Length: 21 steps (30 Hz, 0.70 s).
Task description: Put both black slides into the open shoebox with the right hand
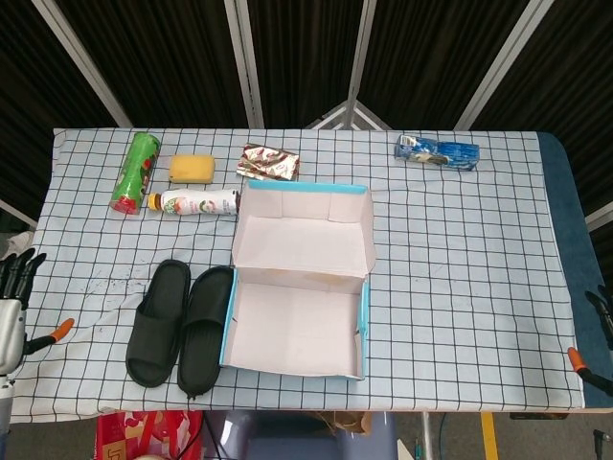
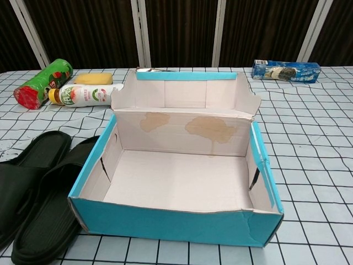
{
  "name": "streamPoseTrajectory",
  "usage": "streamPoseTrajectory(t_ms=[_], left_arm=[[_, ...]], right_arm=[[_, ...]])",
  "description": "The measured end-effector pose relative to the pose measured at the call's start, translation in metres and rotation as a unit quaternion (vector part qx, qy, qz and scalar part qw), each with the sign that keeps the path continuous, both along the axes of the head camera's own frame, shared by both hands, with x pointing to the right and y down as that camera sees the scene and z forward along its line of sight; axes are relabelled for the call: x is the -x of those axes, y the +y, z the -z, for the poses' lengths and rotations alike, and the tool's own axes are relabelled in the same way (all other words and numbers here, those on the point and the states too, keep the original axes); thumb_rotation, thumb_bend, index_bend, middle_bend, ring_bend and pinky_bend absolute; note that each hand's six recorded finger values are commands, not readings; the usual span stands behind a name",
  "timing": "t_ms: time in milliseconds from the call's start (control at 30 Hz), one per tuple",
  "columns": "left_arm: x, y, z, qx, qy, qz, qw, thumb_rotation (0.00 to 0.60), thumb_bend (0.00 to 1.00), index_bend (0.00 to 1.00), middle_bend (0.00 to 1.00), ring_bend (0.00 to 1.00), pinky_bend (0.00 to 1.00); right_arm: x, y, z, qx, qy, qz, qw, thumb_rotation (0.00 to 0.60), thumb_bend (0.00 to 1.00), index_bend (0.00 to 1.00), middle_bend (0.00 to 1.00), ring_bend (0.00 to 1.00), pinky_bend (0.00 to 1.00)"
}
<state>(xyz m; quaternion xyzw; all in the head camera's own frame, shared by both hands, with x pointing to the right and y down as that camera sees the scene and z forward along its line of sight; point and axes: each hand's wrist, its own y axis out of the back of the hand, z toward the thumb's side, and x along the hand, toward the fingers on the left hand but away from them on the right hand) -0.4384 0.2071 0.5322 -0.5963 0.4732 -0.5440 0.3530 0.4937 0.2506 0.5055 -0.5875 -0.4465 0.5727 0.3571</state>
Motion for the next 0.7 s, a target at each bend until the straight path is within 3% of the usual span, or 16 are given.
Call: streamPoseTrajectory(t_ms=[200,400,700], left_arm=[[-0.024,0.013,-0.02,0.047,0.007,-0.037,0.9982,0.6,0.17,0.08,0.07,0.0,0.0],[-0.054,0.035,-0.044,0.073,0.024,-0.063,0.9951,0.6,0.16,0.08,0.07,0.0,0.0],[-0.091,0.075,-0.078,0.086,0.015,-0.123,0.9886,0.6,0.15,0.08,0.09,0.0,0.0]], right_arm=[[-0.004,0.0,0.003,-0.002,-0.005,-0.008,1.0,0.6,0.35,0.11,0.07,0.05,0.0],[-0.007,0.0,0.004,0.0,-0.009,-0.011,0.9999,0.6,0.35,0.1,0.07,0.05,0.0],[-0.009,0.0,0.006,0.002,-0.014,-0.012,0.9998,0.6,0.35,0.1,0.07,0.05,0.0]])
